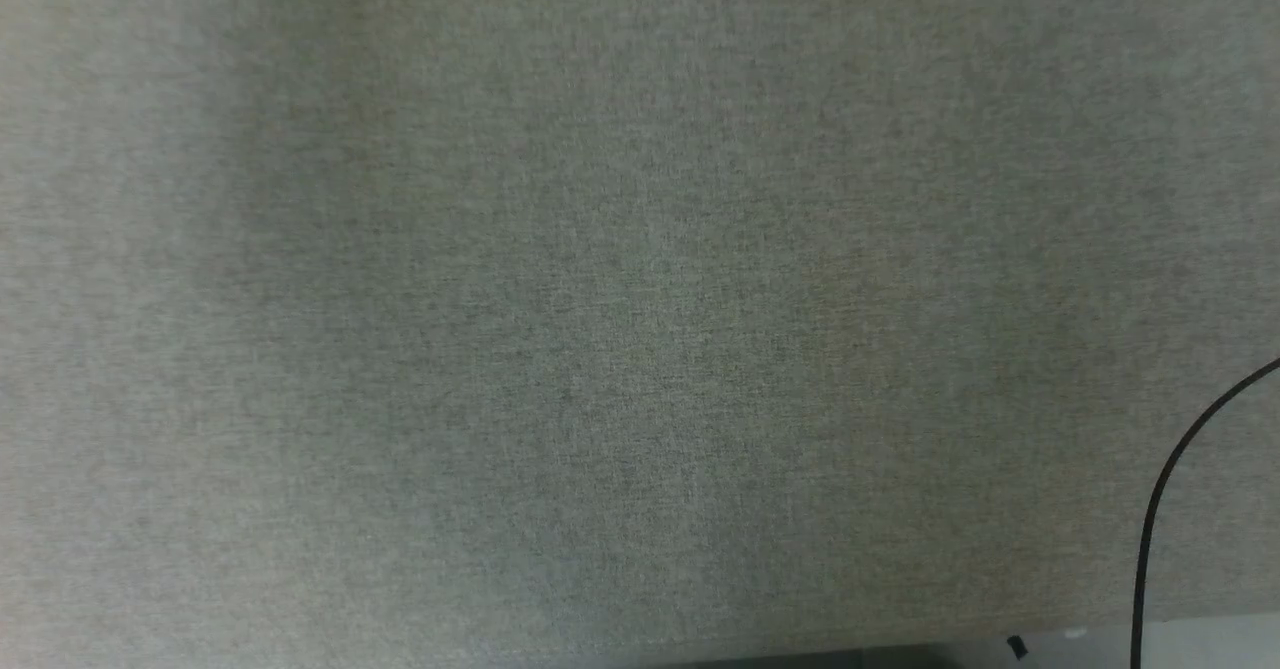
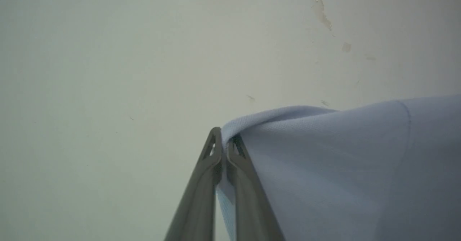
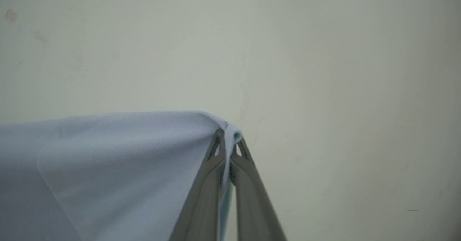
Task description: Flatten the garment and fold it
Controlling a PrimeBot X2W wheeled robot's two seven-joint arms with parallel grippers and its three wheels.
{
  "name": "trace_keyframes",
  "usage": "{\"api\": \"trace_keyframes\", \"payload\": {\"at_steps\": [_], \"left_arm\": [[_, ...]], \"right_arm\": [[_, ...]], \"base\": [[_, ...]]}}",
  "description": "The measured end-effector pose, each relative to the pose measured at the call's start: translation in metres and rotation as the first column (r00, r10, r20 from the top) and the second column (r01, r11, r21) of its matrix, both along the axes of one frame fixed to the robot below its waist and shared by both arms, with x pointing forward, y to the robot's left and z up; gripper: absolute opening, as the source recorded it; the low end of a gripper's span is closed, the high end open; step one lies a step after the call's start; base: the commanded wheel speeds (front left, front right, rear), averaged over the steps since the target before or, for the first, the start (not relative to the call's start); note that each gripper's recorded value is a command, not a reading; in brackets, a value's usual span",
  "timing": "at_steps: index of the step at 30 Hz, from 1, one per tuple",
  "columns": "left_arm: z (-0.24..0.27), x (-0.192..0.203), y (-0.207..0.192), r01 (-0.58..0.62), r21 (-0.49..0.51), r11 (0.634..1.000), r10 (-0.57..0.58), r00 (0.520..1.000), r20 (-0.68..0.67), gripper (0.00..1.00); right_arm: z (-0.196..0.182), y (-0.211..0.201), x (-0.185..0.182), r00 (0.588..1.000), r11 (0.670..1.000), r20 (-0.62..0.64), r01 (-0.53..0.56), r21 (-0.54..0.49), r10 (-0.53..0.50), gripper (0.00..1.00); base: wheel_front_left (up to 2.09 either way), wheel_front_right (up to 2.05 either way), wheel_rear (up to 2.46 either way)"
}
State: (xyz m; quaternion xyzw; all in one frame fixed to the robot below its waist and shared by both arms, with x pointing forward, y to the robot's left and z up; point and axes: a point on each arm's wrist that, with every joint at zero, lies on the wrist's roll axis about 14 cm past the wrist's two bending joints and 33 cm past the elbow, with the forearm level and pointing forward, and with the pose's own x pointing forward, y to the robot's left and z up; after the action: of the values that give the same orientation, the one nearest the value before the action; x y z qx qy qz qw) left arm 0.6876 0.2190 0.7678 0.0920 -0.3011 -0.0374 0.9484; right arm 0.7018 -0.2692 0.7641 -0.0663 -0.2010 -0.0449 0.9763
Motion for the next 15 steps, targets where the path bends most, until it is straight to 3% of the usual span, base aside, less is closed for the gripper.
{"api": "trace_keyframes", "payload": {"at_steps": [7,11,15], "left_arm": [[-0.099,0.028,-0.004,0.017,0.013,1.000,-0.014,0.979,-0.205,0.00],[-0.179,0.014,-0.017,0.075,0.047,0.996,-0.052,0.920,-0.388,0.00],[-0.248,-0.025,-0.023,0.116,0.047,0.992,-0.072,0.834,-0.547,0.00]], "right_arm": [[-0.100,0.017,0.024,0.984,0.999,-0.172,-0.040,0.010,0.041,0.00],[-0.161,0.021,0.011,0.956,0.998,-0.286,-0.058,0.035,0.066,0.00],[-0.224,0.020,-0.022,0.900,0.998,-0.430,-0.062,0.033,0.070,0.00]], "base": [[0.00,0.00,0.00],[0.00,0.00,0.00],[0.00,0.00,0.00]]}}
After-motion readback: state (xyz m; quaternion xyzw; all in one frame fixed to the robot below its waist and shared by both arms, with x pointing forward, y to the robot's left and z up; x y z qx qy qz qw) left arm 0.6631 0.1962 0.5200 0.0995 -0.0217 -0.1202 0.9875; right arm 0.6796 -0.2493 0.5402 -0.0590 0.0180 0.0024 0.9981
